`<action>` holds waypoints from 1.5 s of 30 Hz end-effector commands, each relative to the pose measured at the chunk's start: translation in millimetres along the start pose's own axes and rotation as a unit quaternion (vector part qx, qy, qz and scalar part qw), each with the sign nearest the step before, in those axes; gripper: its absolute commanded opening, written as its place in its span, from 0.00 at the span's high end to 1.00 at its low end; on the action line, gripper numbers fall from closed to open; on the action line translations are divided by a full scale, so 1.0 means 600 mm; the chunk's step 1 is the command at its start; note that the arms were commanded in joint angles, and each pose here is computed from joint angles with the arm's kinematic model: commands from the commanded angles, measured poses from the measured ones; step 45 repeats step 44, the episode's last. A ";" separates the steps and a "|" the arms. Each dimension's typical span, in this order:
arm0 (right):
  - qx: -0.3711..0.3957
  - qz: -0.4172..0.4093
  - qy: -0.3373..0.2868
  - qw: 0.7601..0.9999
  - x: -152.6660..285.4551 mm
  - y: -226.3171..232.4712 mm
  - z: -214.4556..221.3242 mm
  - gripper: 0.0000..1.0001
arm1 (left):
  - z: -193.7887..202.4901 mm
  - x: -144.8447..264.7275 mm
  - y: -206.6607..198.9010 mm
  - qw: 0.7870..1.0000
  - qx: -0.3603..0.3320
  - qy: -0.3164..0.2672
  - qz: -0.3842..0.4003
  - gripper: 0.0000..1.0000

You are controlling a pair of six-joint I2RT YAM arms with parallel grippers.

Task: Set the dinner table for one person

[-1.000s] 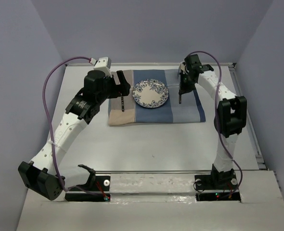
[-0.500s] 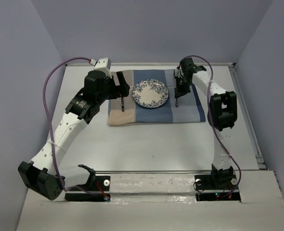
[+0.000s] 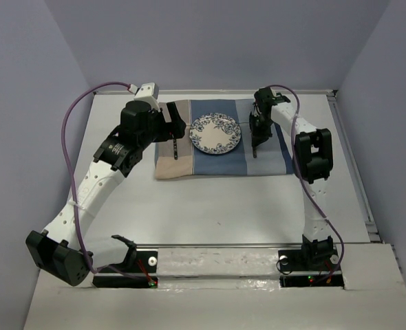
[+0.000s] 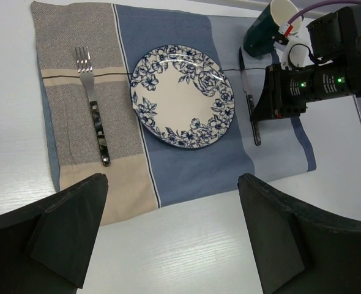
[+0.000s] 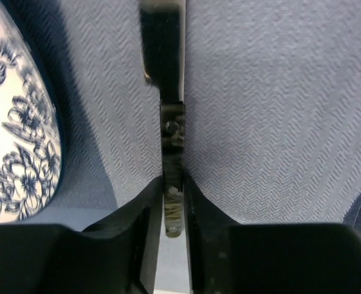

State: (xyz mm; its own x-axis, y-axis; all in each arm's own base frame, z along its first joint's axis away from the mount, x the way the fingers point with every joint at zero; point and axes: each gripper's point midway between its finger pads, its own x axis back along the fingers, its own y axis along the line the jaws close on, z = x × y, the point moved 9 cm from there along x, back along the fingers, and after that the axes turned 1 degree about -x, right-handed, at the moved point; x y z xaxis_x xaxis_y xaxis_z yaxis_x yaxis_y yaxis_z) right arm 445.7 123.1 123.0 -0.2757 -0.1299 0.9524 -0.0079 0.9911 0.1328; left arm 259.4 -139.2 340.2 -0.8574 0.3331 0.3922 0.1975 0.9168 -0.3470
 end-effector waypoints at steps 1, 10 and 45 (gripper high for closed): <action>-0.005 0.005 -0.010 1.000 0.013 0.006 -0.012 0.63 | -0.013 0.005 -0.003 1.000 0.003 -0.019 0.002 0.01; -0.019 -0.081 -0.075 0.994 0.132 0.044 -0.017 0.35 | -0.038 0.008 -0.008 0.999 -0.005 -0.039 -0.007 0.01; -0.055 -0.197 -0.681 0.703 0.653 -0.019 0.233 0.00 | -0.178 0.271 -0.002 0.943 0.029 -0.330 -0.023 0.01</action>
